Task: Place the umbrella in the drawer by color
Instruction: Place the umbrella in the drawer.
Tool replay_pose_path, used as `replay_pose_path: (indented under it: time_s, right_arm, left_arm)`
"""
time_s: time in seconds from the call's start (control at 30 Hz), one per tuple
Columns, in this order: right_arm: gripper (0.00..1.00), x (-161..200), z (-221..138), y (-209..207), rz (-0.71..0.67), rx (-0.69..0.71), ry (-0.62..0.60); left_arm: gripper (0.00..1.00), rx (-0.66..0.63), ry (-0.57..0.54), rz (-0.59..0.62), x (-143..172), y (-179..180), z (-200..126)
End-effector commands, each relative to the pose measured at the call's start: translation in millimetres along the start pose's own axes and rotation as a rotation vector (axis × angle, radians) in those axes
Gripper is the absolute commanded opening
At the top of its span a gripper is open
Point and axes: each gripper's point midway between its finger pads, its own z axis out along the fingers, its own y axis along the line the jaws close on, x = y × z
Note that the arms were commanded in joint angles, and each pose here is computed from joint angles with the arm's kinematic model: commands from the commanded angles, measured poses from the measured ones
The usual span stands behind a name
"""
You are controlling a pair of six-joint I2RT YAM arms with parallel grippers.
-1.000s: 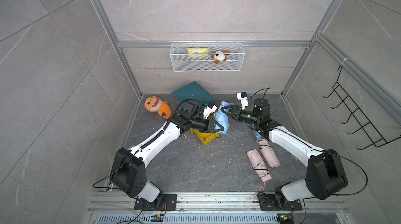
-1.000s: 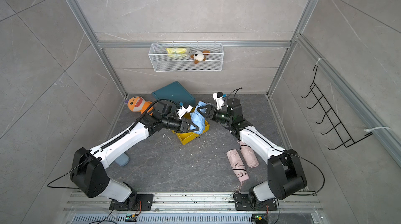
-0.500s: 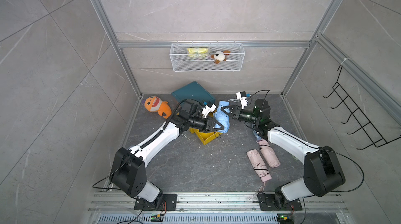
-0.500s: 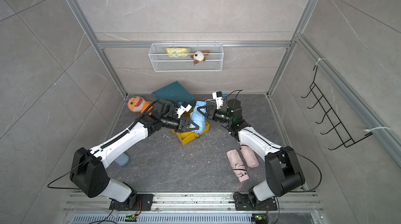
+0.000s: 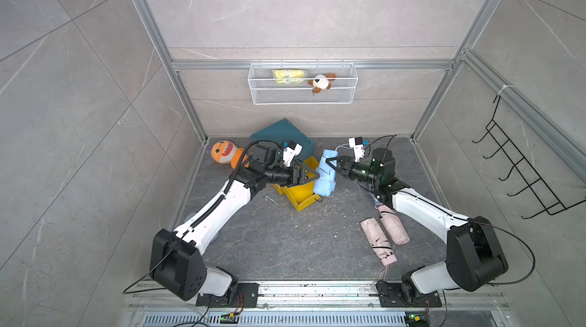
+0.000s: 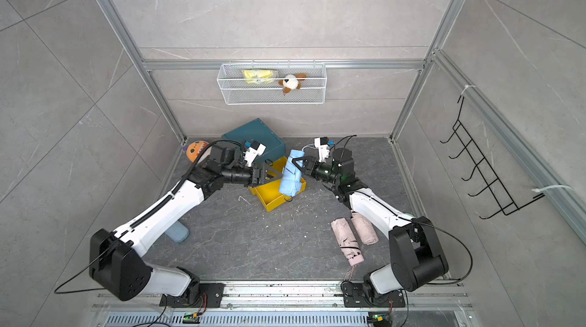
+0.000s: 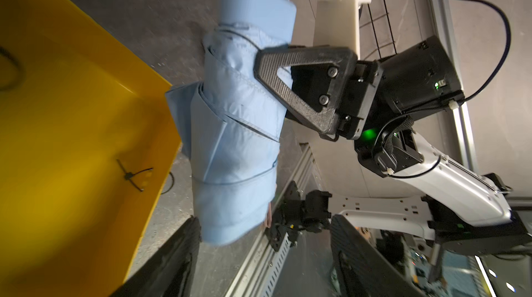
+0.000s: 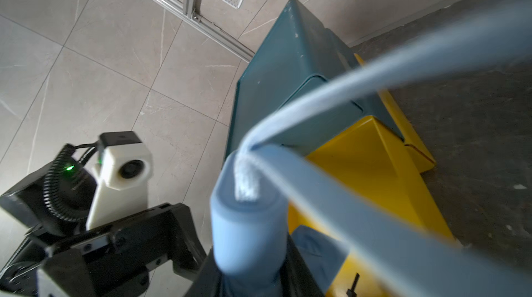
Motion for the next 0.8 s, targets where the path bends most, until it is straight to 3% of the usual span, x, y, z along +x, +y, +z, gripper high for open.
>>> replay_pose_path:
  time_s: [0.0,0.2,0.77]
  right_arm:
    - [0.29,-5,-2,11,-0.018,0.037,-0.053]
    - [0.27,4,16,13,-0.045,0.123,-0.085]
    - [0.24,10,53,-5,-0.004,0.23,-0.238]
  left_arm:
    - [0.77,-0.174,-0.133,0.081,-17,1,-35]
    - [0.79,-0.29,-0.228,0.1,-14,10,-63]
    - [0.79,-0.32,-0.232,0.052,27,38,-67]
